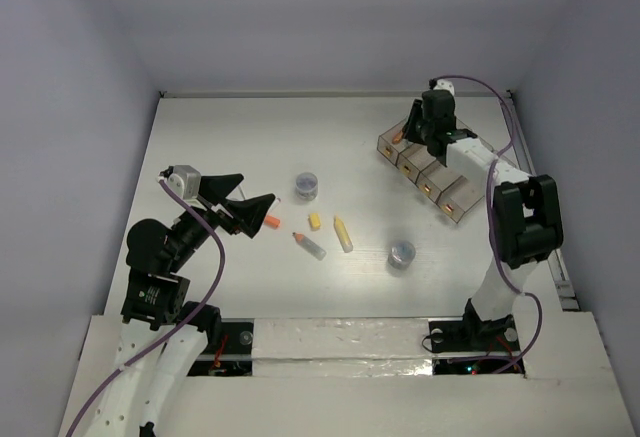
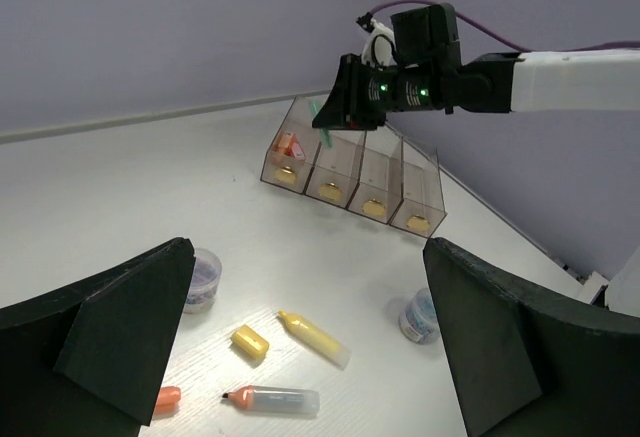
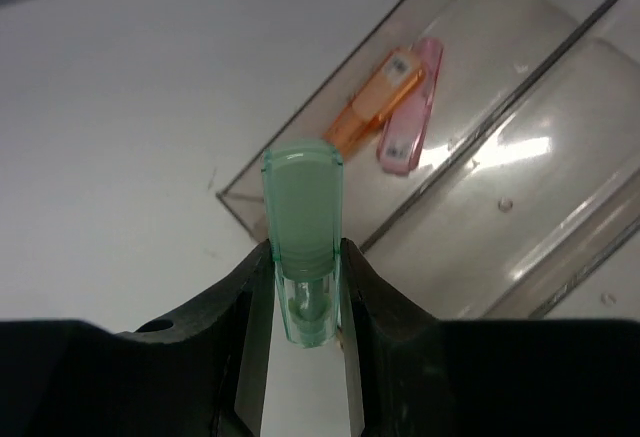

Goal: Sort the stationery into containers
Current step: Place the stationery in the storage box, then pick up the pen from the center of the board.

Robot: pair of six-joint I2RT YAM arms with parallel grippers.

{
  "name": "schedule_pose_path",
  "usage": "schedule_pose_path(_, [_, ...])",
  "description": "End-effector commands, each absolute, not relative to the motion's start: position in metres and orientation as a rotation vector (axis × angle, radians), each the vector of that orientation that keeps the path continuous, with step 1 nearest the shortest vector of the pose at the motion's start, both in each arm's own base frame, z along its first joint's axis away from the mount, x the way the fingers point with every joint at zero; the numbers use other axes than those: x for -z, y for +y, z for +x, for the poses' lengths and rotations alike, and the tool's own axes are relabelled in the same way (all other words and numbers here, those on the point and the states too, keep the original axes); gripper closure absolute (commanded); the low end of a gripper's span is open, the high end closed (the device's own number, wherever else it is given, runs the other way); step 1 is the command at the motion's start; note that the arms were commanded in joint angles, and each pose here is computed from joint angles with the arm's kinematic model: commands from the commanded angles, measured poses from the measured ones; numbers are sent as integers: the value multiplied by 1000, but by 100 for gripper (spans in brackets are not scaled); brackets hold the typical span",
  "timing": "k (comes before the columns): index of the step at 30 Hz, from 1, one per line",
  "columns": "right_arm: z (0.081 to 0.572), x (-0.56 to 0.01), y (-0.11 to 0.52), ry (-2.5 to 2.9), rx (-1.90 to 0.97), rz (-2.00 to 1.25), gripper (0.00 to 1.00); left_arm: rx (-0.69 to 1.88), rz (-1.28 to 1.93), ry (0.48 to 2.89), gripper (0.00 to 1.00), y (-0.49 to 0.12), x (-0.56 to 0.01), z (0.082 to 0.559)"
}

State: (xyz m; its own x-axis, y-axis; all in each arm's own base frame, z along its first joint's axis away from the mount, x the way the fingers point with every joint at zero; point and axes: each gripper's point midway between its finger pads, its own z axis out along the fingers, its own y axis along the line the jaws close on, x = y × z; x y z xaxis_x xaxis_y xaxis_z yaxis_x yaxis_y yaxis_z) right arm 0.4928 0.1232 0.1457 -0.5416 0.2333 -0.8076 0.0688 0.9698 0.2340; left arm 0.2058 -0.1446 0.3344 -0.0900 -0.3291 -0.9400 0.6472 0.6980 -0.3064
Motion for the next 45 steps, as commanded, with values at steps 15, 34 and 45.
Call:
schedule_pose_path(15, [559, -144, 94, 2018, -510, 523, 74, 832, 306, 1393, 1, -146, -349, 202])
schedule_pose_path(34, [546, -167, 97, 1980, -558, 453, 53, 831, 304, 1387, 1, -145, -350, 200])
schedule_pose_path(45, [457, -209, 215, 1989, -798, -43, 58, 825, 298, 1385, 1, -144, -351, 201])
